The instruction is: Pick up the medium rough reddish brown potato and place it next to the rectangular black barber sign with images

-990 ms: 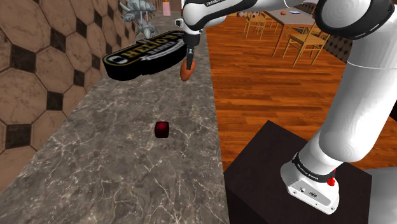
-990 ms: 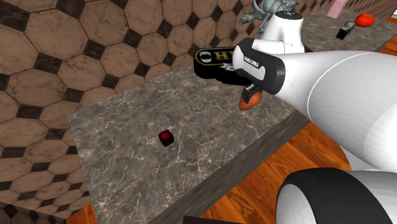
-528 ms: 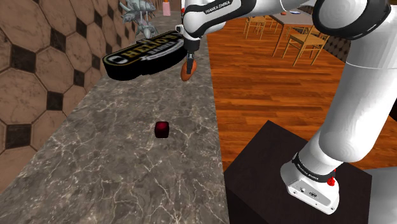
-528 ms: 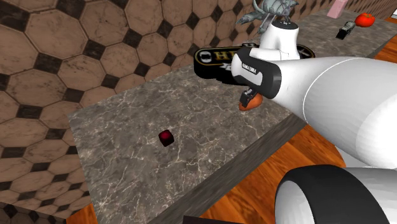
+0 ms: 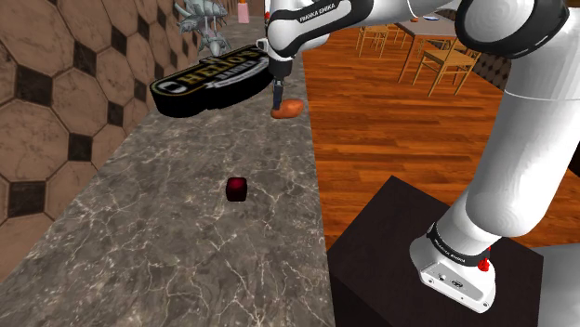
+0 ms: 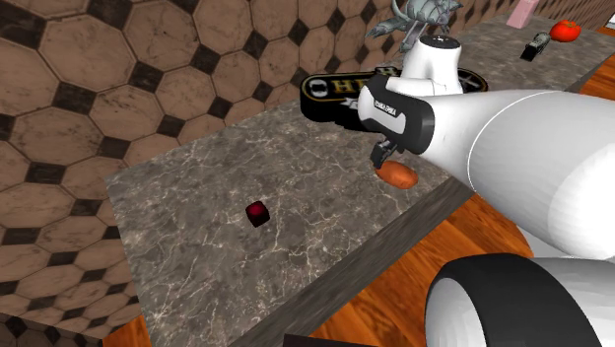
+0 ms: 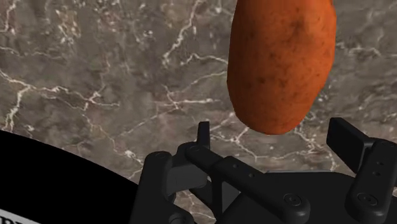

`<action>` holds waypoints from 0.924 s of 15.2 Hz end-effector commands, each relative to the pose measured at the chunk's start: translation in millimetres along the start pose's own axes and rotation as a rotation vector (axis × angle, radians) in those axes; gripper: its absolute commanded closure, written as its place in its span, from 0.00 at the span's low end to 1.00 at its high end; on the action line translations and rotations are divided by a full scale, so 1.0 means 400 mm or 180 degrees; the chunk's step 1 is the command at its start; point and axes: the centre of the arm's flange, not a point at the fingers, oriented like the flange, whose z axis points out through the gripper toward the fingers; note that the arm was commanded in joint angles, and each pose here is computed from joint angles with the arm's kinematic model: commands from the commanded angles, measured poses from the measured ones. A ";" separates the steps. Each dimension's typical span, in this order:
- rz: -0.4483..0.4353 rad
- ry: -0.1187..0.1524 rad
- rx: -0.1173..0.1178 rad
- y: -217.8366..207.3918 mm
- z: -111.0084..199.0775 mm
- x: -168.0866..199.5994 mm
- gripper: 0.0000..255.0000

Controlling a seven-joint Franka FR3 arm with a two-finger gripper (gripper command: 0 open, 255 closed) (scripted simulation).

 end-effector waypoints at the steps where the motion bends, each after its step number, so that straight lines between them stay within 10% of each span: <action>1: 0.0000 -0.0001 0.0001 0.000 0.001 0.000 0.00; 14: 0.0000 -0.0001 0.0002 -0.003 -0.124 0.001 0.00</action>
